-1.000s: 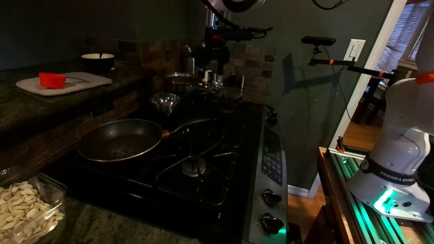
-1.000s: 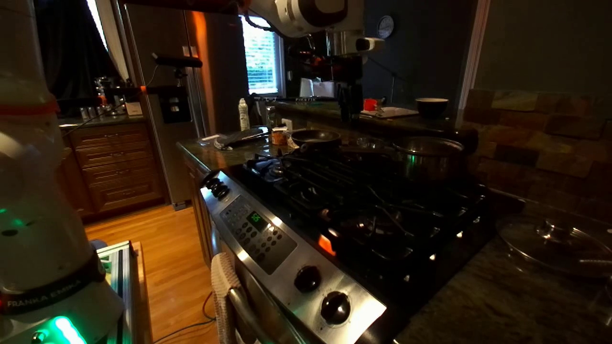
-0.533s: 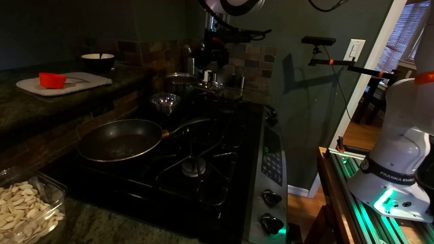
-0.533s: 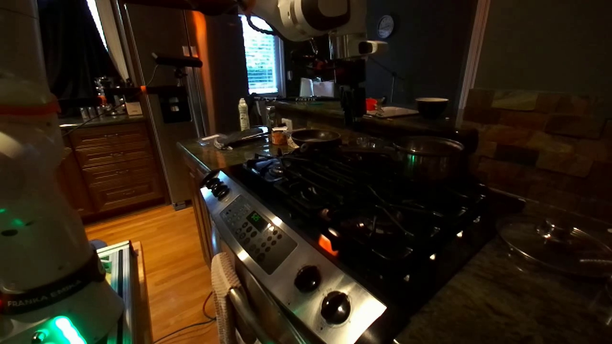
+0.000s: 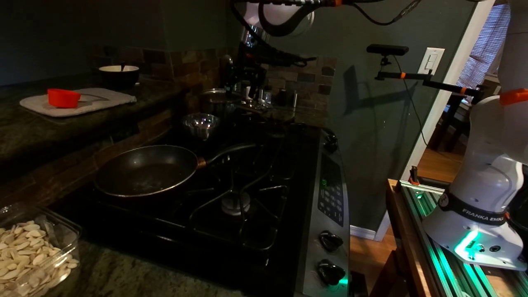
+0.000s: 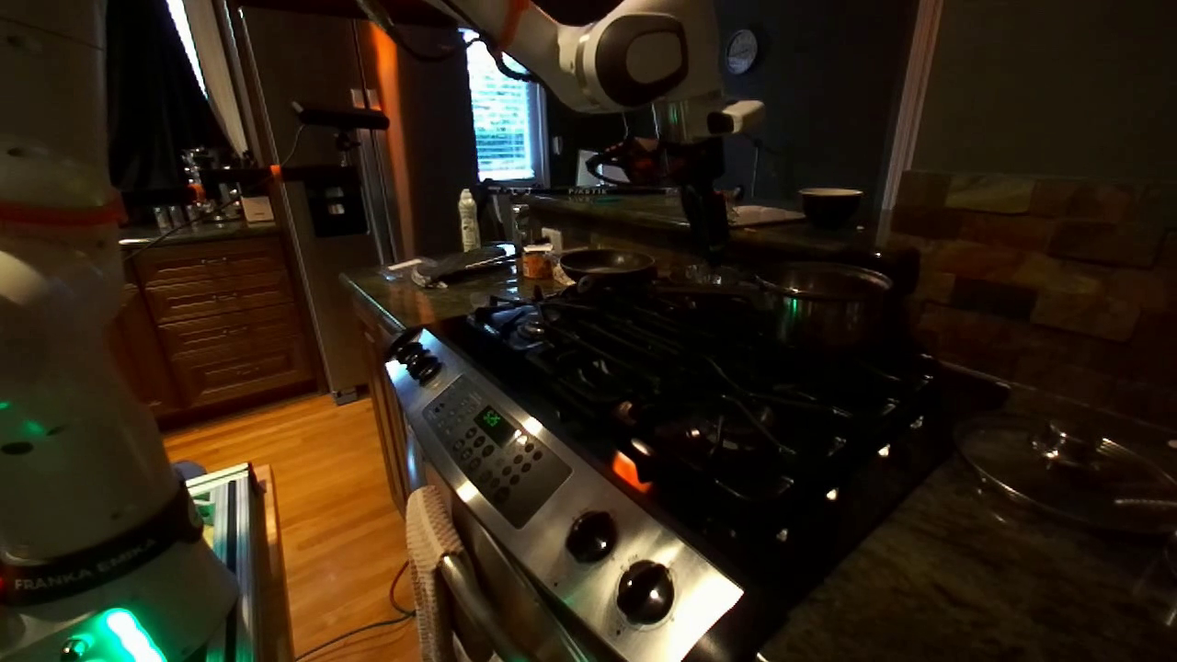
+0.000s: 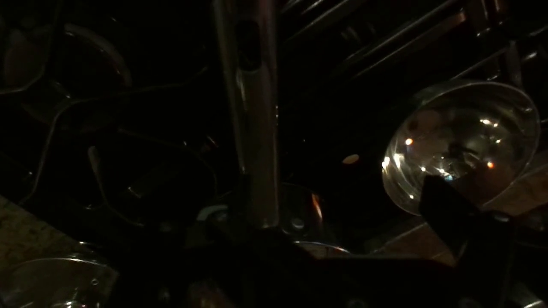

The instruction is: Slide the silver pot to the bottom right stove plate

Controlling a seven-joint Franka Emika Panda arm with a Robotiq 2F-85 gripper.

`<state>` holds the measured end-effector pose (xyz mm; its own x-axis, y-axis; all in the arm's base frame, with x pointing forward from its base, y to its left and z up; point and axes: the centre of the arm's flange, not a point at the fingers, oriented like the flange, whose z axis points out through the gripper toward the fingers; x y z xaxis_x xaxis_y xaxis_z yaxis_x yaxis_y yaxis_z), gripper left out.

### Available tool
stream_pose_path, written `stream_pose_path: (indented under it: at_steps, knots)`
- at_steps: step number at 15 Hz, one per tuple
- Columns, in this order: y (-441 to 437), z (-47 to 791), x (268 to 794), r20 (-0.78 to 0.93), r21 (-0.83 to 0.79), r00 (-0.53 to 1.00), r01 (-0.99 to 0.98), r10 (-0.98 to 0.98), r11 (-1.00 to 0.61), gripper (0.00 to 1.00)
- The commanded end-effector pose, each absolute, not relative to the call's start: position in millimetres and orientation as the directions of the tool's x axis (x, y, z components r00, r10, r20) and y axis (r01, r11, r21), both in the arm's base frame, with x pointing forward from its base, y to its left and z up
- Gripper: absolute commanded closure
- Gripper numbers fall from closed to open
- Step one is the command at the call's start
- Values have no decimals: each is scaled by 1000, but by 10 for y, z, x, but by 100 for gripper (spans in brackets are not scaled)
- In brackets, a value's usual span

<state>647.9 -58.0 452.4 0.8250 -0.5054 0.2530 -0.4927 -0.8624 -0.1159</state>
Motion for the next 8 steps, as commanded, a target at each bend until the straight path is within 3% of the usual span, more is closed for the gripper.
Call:
stream_pose_path:
  at_steps: [1, 8]
  knots:
    - [-658, 4332, 6613, 317, -116, 796, -507, -515, -854, 0]
    - [-813, 4122, 6638, 373, -36, 806, -482, -459, -875, 0]
